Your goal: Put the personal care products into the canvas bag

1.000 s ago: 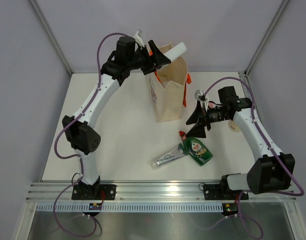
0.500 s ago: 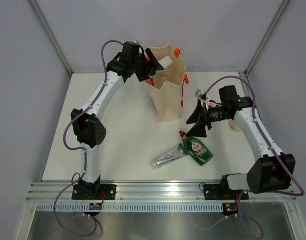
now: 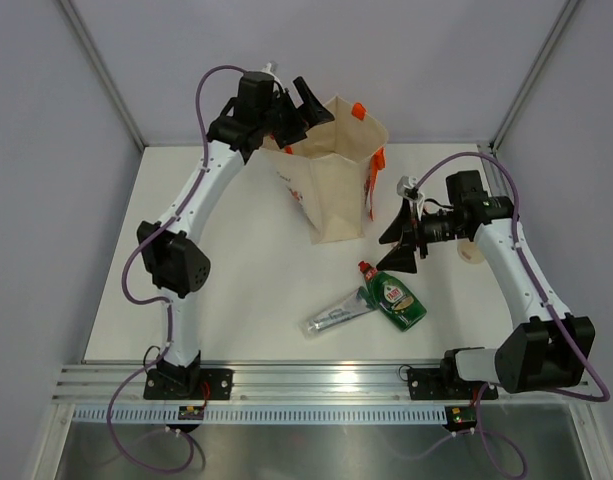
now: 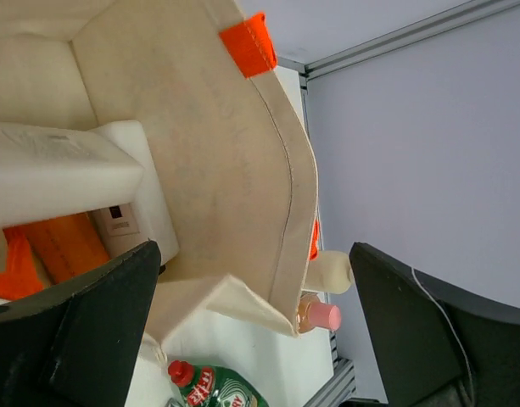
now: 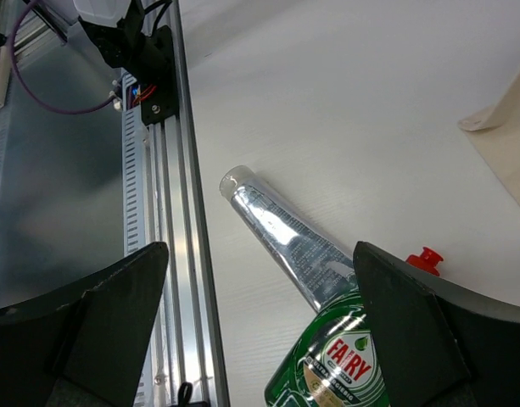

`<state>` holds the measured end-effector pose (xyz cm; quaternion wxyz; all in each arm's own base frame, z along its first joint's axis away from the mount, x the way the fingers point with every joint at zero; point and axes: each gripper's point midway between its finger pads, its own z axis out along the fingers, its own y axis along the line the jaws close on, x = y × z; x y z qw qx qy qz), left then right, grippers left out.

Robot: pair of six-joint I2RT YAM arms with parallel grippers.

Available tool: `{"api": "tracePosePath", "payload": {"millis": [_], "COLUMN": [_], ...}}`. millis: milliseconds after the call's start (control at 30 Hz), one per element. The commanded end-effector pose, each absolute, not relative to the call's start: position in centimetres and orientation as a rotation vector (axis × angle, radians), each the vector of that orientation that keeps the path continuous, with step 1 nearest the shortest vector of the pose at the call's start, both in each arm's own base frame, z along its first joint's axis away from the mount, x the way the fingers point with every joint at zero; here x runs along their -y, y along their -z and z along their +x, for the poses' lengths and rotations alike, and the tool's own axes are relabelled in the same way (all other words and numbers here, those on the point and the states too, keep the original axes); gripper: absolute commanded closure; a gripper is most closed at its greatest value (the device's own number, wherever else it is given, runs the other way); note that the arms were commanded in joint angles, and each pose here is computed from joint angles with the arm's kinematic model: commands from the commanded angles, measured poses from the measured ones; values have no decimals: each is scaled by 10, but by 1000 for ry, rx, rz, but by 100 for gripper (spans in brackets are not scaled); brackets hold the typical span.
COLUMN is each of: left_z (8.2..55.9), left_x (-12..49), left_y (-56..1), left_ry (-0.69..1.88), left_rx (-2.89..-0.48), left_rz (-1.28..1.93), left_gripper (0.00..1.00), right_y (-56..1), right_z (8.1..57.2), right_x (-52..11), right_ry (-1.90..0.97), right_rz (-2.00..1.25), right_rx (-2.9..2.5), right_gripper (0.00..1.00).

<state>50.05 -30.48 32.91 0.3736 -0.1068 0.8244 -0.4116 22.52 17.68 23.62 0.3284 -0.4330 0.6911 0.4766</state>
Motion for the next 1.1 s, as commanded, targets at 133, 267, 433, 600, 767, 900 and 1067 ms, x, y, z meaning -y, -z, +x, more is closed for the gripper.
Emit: {"api": "tracePosePath", "payload": {"millis": [133, 267, 433, 600, 767, 900, 1067], "left_z": [452, 413, 342, 292, 253, 237, 226], "left_x": [260, 220, 174, 142, 132, 131, 136], "left_y": [-431, -415, -378, -291, -284, -277, -259], "left_ry": [890, 697, 582, 529, 598, 644, 705], "left_rx": [-1858, -1860, -1857, -1967, -1882, -1876, -1896], "left_rz": [74, 157, 165, 87, 56, 39, 32], "left_gripper": [1, 1, 1, 1, 1, 1, 1], "right_y": [-241, -257, -245, -226, -197, -182, -161], "right_z": [247, 281, 294, 315, 345, 361, 376], "right_x": [-153, -126, -99, -65, -50, -52, -54], "right_ry": [-867, -567, -450, -506, -407, -468, -534], "right_rz": [-1159, -997, -931, -879, -1096, -1189, -1278], "right_rx": [-1827, -1882, -1904, -1982, -1952, -1942, -1927], "right_gripper": [1, 0, 1, 0, 1, 1, 1]}}
